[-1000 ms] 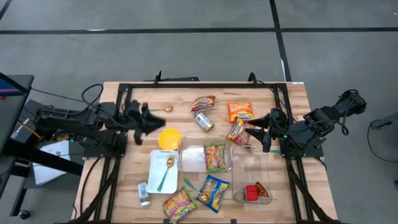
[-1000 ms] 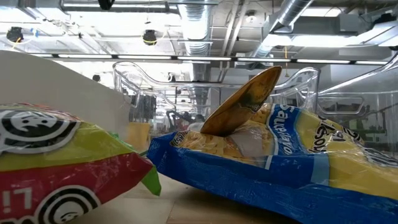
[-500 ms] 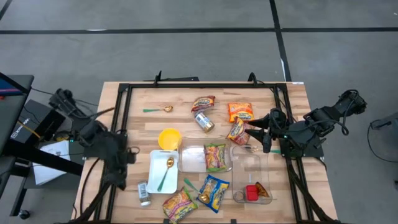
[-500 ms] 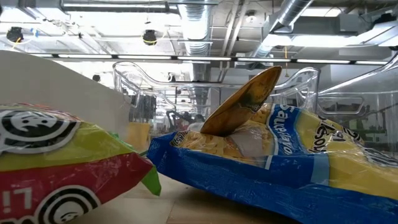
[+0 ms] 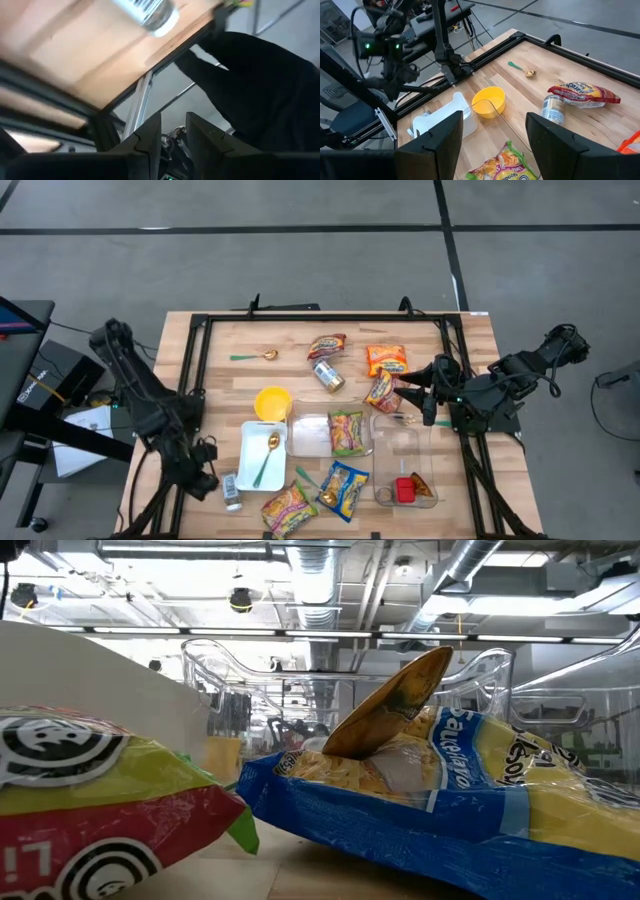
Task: Pick & Place Food Item
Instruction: Put the white seasoning bottle into the right transparent bin
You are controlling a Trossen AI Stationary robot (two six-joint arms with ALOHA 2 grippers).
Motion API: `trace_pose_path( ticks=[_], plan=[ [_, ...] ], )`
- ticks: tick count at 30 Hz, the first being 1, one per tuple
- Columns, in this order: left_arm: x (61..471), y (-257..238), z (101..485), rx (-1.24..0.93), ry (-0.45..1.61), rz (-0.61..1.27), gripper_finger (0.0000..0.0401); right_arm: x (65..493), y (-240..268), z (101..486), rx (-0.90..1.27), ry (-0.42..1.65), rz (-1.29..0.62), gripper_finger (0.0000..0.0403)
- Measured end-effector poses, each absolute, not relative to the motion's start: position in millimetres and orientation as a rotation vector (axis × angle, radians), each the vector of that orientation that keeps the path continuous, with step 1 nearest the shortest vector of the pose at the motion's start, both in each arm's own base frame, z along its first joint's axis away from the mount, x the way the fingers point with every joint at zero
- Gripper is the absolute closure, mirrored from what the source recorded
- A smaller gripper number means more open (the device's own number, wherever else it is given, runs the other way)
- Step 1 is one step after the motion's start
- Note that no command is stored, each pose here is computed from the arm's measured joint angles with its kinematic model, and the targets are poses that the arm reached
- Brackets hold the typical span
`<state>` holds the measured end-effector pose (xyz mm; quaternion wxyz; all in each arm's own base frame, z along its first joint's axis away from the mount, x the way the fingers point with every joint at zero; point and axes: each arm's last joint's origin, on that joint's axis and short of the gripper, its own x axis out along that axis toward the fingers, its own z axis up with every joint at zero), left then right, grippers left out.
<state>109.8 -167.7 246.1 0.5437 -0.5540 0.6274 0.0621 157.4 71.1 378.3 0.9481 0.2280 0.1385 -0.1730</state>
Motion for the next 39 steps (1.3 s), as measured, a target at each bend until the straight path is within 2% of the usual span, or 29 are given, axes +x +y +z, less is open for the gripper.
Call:
trace_pose_path(
  ticks=[8,11,15,24,28,36,39],
  plan=[
    [119.6,-195.7,216.7,-1.391,1.53,0.379,0.0316,157.2,71.2,377.9,0.462,0.288,-0.349,0.0192],
    [123.4,-204.2,207.1,-1.422,1.527,0.439,0.0304,157.1,71.5,377.4,0.464,0.3,-0.336,0.0192],
    [124.1,-215.7,197.9,-1.452,1.538,0.471,0.0259,156.6,72.1,375.5,0.462,0.332,-0.312,0.0192],
    [128.1,-233.4,190.0,-1.491,1.46,0.426,0.012,155.5,71.7,373.4,0.446,0.353,-0.316,0.0192],
    [132.6,-243.9,184.4,-1.457,1.424,0.467,0.0081,155.3,71.6,373.1,0.455,0.355,-0.319,0.0192],
    [146.3,-262.9,205.1,-1.295,1.184,0.599,0.0071,154.7,71.1,372.0,0.448,0.365,-0.325,0.0192],
    [152.3,-270.8,203.6,-1.232,1.179,0.676,0.0076,154.7,70.9,371.9,0.449,0.366,-0.327,0.0192]
  ],
)
